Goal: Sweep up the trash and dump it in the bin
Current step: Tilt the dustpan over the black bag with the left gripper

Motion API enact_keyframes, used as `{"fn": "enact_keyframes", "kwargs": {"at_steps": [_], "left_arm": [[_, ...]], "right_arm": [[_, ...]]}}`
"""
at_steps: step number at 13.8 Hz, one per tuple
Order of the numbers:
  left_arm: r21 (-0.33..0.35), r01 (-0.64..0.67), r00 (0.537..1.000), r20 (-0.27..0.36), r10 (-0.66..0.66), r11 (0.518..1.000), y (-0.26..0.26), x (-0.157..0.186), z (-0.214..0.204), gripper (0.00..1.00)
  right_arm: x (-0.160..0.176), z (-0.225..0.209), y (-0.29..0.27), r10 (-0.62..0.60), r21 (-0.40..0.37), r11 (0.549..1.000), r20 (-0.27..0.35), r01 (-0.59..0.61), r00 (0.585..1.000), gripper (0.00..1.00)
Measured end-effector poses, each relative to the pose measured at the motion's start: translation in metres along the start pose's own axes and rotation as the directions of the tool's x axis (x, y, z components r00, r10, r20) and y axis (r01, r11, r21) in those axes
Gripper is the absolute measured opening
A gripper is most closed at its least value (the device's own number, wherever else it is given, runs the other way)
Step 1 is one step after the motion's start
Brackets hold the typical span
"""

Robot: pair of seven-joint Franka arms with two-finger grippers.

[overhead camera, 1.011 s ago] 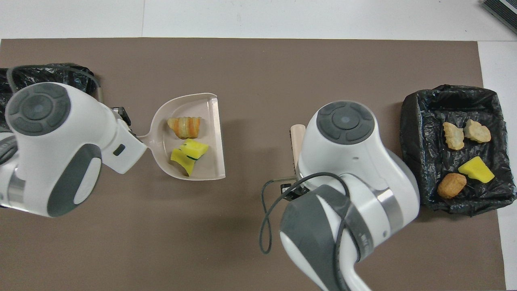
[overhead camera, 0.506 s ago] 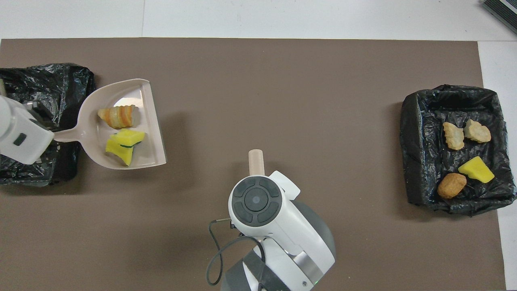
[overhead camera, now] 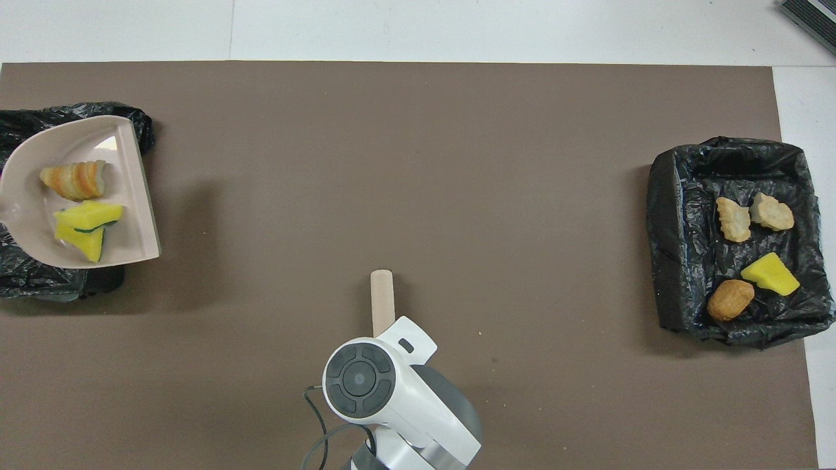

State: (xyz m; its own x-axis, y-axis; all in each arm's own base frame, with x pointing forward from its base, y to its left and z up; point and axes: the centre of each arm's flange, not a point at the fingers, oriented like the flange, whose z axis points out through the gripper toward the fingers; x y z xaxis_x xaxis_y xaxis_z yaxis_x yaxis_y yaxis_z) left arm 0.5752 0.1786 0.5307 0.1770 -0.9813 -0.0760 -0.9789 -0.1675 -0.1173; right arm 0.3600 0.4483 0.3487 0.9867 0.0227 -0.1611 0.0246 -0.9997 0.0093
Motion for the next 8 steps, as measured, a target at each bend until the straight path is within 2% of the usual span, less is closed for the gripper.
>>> {"fn": "enact_keyframes", "kwargs": {"at_steps": [2,3,8], "left_arm": [[0.013,-0.031,0.999,0.028,0.031,0.999,-0.016,-0.035,0.001,0.32],[0.017,-0.049,0.997,0.057,0.048,0.999,-0.022,-0.048,0.001,0.32],[-0.021,-0.111,0.969,0.220,0.113,0.994,-0.044,-0.101,0.016,0.32]], "right_arm": [[0.000,0.013,0.001,0.001,-0.001,1.000,0.001,-0.001,1.000,0.26],[0.000,0.014,0.001,0.002,-0.003,1.000,0.002,-0.002,1.000,0.33],[0.002,-0.007,0.000,0.002,-0.034,0.999,0.033,-0.001,0.999,0.85]]}}
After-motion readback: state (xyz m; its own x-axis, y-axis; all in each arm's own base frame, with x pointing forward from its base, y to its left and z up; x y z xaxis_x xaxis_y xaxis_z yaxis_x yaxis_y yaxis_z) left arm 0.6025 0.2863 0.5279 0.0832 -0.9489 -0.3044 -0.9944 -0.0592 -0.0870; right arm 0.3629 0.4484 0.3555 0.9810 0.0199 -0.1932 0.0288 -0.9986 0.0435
